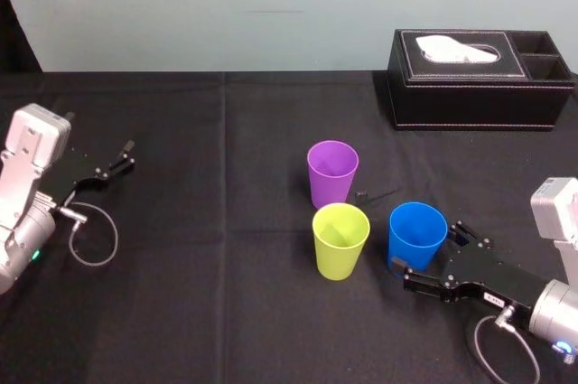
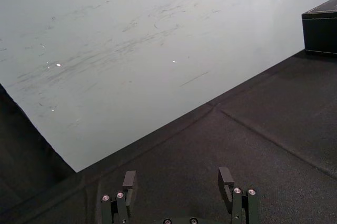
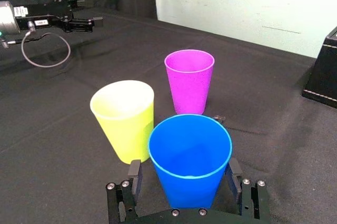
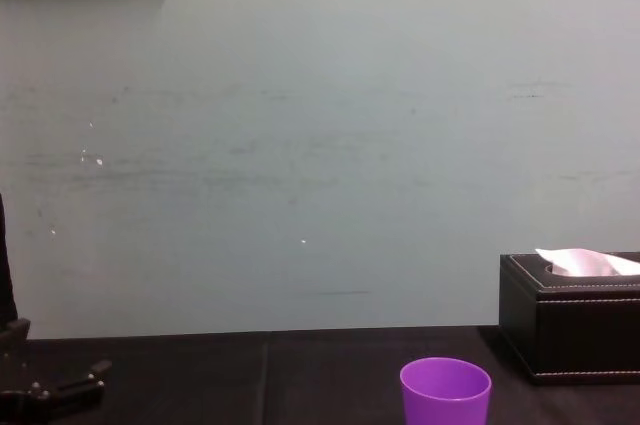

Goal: Stack the three plastic cups sequentially using one hand.

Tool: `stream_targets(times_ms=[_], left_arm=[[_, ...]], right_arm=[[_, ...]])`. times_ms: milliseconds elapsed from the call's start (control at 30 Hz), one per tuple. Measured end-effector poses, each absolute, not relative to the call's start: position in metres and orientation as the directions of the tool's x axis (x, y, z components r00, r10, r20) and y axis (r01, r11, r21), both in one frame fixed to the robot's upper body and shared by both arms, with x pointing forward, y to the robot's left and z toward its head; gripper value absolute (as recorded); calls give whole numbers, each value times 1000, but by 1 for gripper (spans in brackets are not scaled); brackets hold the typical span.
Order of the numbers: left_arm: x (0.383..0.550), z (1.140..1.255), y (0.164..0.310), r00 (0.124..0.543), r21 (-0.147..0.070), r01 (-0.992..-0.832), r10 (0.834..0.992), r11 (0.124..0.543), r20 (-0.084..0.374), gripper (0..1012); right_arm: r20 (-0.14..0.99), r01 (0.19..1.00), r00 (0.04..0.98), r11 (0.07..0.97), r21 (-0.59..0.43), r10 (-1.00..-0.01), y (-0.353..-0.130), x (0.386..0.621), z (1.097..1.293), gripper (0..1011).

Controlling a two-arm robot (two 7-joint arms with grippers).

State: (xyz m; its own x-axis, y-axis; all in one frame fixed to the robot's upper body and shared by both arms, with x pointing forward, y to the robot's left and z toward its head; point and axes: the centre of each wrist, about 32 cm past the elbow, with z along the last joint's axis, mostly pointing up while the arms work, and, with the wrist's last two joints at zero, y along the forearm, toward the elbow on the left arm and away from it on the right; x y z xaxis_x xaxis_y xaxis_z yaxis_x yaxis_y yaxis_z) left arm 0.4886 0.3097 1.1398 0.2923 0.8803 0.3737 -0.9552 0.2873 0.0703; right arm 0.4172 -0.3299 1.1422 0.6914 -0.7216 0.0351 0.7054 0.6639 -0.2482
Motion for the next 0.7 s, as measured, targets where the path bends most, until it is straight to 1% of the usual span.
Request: stream_targets(times_ms=[333, 667, 700], left_arm=[[489, 1140, 310, 292, 70, -955, 880, 287, 374, 1011], [489, 1140, 310, 292, 70, -955, 880, 287, 374, 1011], [489, 1140, 310, 292, 70, -955, 880, 287, 374, 1011]], right_arm=[[28, 712, 684, 659, -244, -729, -327, 424, 1137, 1004], [28, 712, 684, 658, -244, -729, -327, 424, 1137, 1004], [29, 712, 684, 658, -244, -729, -327, 424, 1137, 973]])
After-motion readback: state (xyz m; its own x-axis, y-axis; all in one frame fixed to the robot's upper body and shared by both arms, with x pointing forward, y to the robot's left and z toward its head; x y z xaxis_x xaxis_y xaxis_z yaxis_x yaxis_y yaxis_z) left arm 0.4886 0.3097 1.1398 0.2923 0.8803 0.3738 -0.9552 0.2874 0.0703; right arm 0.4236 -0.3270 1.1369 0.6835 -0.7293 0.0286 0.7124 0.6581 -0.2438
